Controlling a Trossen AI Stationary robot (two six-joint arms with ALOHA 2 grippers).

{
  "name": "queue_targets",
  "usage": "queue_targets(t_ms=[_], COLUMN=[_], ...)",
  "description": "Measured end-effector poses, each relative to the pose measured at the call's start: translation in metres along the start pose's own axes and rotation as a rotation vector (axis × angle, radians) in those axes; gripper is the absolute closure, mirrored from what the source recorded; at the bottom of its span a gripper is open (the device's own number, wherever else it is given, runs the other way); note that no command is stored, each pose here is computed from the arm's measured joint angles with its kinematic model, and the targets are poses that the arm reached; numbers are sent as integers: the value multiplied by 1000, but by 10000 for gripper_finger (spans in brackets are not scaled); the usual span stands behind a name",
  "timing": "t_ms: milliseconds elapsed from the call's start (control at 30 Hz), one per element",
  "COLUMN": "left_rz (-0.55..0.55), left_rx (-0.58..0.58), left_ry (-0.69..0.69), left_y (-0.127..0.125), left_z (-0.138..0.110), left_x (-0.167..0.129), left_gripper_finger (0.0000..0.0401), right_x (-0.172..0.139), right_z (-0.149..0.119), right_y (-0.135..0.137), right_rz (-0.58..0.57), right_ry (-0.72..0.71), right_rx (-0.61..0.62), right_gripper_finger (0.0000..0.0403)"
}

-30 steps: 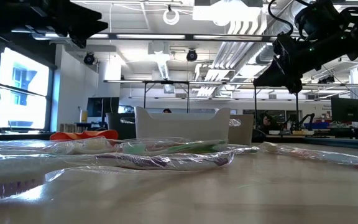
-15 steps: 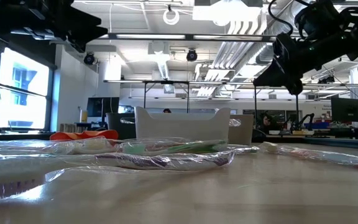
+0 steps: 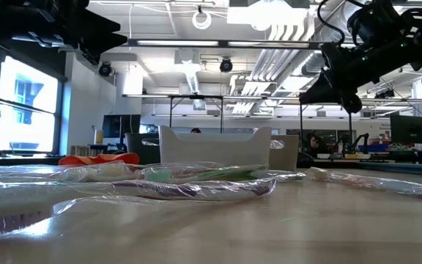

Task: Pick & Place Toothbrushes
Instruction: Put the blue toothbrush into the white bin

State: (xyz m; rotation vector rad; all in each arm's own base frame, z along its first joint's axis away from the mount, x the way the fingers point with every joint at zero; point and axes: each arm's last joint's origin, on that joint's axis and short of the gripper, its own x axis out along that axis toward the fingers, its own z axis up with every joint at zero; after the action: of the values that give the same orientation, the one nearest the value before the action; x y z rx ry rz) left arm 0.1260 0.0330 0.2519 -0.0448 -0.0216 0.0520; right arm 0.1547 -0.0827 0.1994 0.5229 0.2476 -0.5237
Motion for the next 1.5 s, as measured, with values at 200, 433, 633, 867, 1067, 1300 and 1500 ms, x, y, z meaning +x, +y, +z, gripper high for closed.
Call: queue_targets(t_ms=[200, 433, 633, 867, 1067, 1300, 1500], left_rz=[-2, -2, -4, 18, 18, 19, 15], left_rx=[-78, -152, -149, -145, -149, -152, -177], left_ry=[53, 52, 42, 42, 34, 42, 41], left_y=[0, 0, 0, 1, 1, 1, 0], left_z=[-5, -5, -4, -4, -3, -4, -4], left_x=[0, 0, 0, 0, 0, 0, 0], left_gripper_finger=[224, 224, 224, 224, 224, 224, 224], right_x=[0, 0, 0, 0, 0, -3, -8], right_z=[0, 0, 0, -1, 3, 6, 14], right_y=[-1, -1, -1, -1, 1, 4, 10], right_rz=[-24, -24, -24, -22, -5, 61, 127], right_ry=[-2, -2, -1, 2, -38, -55, -139], right_rx=[-55, -72, -76, -76, -71, -108, -191], right_gripper_finger=[401, 401, 401, 401, 401, 401, 401])
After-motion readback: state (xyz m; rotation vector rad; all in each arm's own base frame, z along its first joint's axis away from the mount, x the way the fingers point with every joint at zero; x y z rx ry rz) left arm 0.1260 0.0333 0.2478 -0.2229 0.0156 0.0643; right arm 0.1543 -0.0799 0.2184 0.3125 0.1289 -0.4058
